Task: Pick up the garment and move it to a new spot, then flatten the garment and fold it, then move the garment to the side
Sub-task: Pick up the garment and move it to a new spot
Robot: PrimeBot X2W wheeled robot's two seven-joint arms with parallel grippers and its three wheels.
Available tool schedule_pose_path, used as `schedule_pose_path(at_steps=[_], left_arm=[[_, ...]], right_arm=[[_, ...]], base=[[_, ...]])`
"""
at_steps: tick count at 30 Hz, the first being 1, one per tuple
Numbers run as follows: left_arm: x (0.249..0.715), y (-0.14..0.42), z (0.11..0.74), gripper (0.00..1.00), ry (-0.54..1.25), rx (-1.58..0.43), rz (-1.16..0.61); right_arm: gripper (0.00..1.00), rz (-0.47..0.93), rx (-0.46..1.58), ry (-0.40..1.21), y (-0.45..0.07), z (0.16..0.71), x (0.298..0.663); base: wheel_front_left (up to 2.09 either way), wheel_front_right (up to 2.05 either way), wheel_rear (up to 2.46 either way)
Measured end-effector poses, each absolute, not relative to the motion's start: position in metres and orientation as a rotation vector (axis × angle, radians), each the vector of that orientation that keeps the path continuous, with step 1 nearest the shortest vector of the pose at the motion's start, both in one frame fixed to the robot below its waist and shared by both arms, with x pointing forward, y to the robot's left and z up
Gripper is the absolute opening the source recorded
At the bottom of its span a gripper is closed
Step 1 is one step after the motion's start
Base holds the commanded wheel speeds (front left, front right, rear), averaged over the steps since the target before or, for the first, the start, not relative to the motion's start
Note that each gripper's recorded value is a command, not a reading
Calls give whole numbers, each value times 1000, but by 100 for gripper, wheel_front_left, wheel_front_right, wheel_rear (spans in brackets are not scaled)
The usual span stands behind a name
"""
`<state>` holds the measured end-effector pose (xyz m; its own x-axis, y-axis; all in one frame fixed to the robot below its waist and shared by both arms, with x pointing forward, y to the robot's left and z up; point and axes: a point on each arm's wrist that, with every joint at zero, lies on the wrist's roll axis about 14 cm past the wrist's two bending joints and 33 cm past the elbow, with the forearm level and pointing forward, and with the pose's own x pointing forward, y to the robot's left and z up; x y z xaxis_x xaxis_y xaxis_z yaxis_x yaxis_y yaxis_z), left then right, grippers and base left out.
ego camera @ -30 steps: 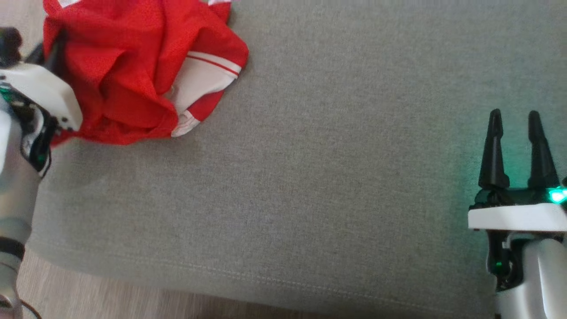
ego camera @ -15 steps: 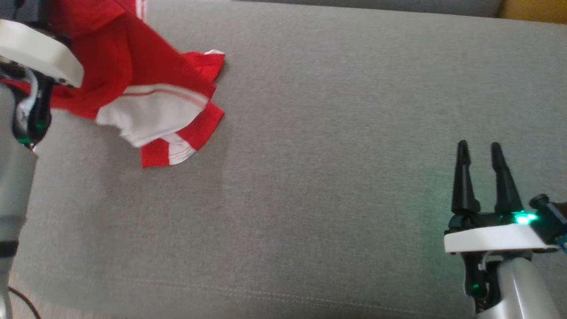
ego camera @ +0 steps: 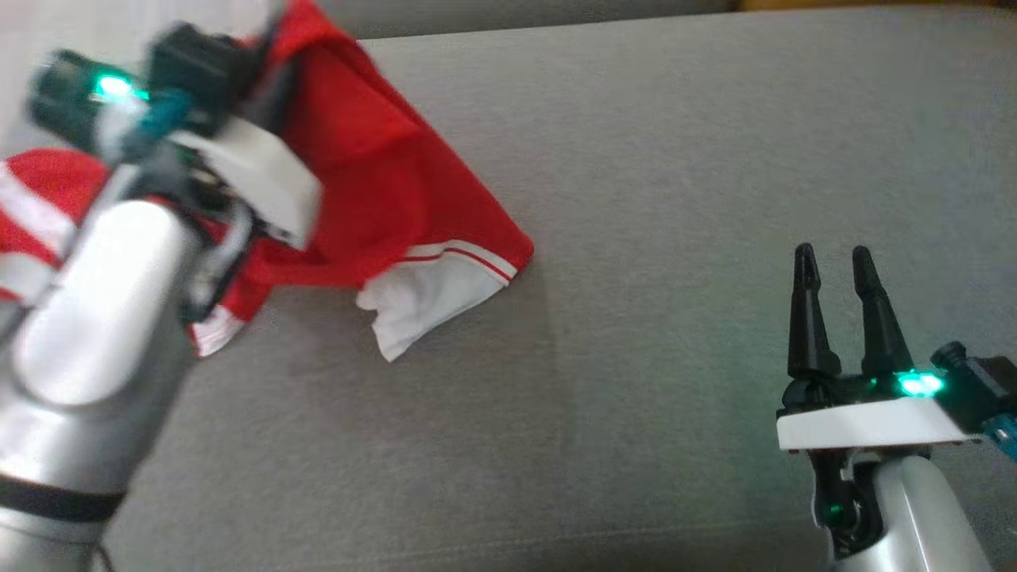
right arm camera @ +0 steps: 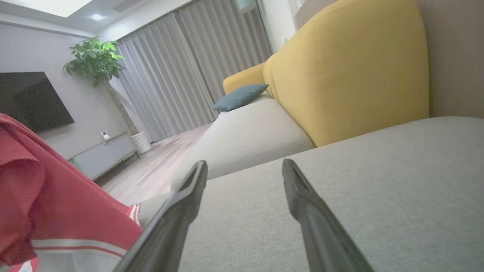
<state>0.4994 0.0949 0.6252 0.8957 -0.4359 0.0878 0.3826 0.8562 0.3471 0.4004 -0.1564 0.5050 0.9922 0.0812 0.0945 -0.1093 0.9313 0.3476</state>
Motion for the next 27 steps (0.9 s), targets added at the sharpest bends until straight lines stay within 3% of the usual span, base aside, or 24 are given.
schedule_pose_path(at_steps=[9, 14, 15, 21, 27], left_arm=[[491, -48, 562, 0, -39, 261, -766], [486, -117, 562, 0, -74, 194, -905], [482, -141, 572, 100, -124, 142, -941], [478, -164, 570, 100, -147, 96, -978], [492, -126, 564, 100, -127, 80, -873]], right_arm=[[100, -11, 376, -136, -196, 520, 391], [100, -72, 385, -137, -215, 518, 381], [100, -92, 383, -135, -221, 517, 377], [100, -130, 373, -134, -233, 516, 372], [100, -90, 368, -144, -223, 519, 384]], base=[[0, 0, 0], [0, 0, 0], [0, 0, 0], [0, 0, 0], [0, 0, 0]])
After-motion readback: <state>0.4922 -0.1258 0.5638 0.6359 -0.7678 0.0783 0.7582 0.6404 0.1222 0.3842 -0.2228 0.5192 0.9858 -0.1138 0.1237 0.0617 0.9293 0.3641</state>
